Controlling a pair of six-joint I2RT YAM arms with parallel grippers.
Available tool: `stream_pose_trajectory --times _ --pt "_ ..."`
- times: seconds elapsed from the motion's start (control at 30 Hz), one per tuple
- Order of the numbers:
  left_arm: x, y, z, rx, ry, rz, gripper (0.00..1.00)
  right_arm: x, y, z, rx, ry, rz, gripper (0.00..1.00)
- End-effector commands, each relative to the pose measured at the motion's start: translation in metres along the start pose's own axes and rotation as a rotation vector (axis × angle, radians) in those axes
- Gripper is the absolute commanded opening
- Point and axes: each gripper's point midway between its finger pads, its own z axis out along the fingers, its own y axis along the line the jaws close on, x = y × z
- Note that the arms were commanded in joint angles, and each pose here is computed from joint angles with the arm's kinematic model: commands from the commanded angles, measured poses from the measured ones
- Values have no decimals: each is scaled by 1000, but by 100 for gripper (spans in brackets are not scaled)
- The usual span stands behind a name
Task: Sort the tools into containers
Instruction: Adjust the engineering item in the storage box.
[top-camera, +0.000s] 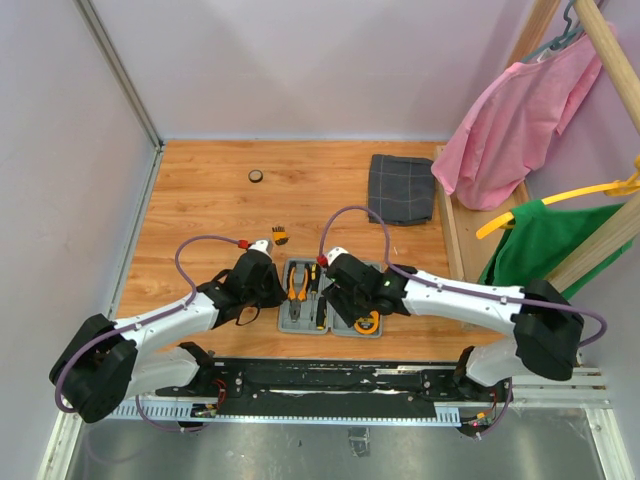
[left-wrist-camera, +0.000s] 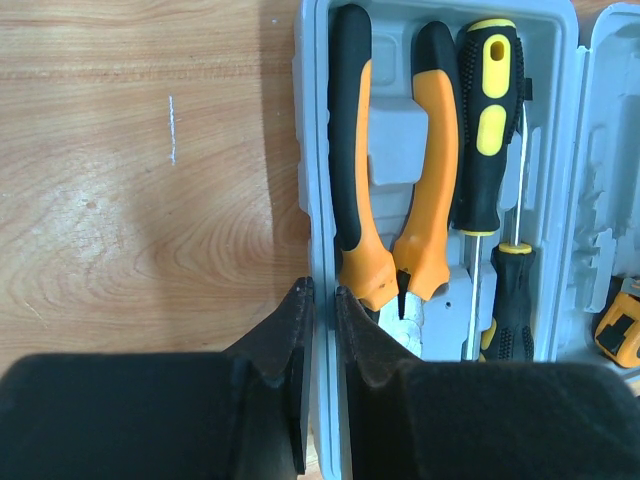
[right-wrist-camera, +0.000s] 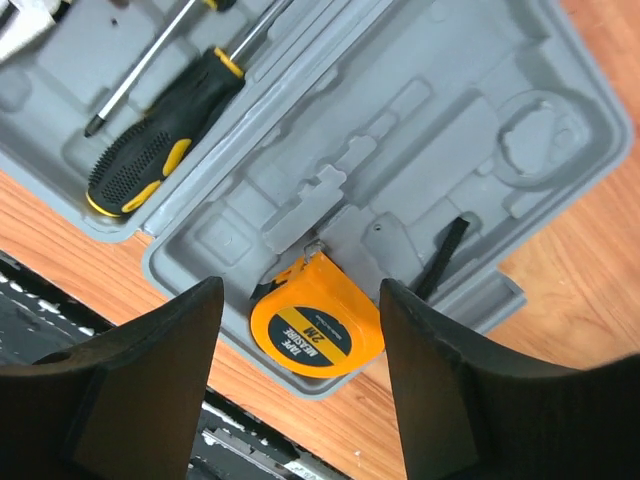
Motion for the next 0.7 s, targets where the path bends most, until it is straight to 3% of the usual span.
stream_pose_trajectory --times 0.0,0.27,0.4,0.67 --pt "14 10 -1 -27 36 22 12 -13 -11 -20 78 -97 162 66" --pt "12 7 -1 -23 36 26 12 12 -11 -26 106 -46 396 50" --pt "13 8 -1 -23 38 24 12 22 -13 -21 140 -4 413 42" --pt "12 6 -1 -18 40 24 12 27 -13 -8 165 50 385 40"
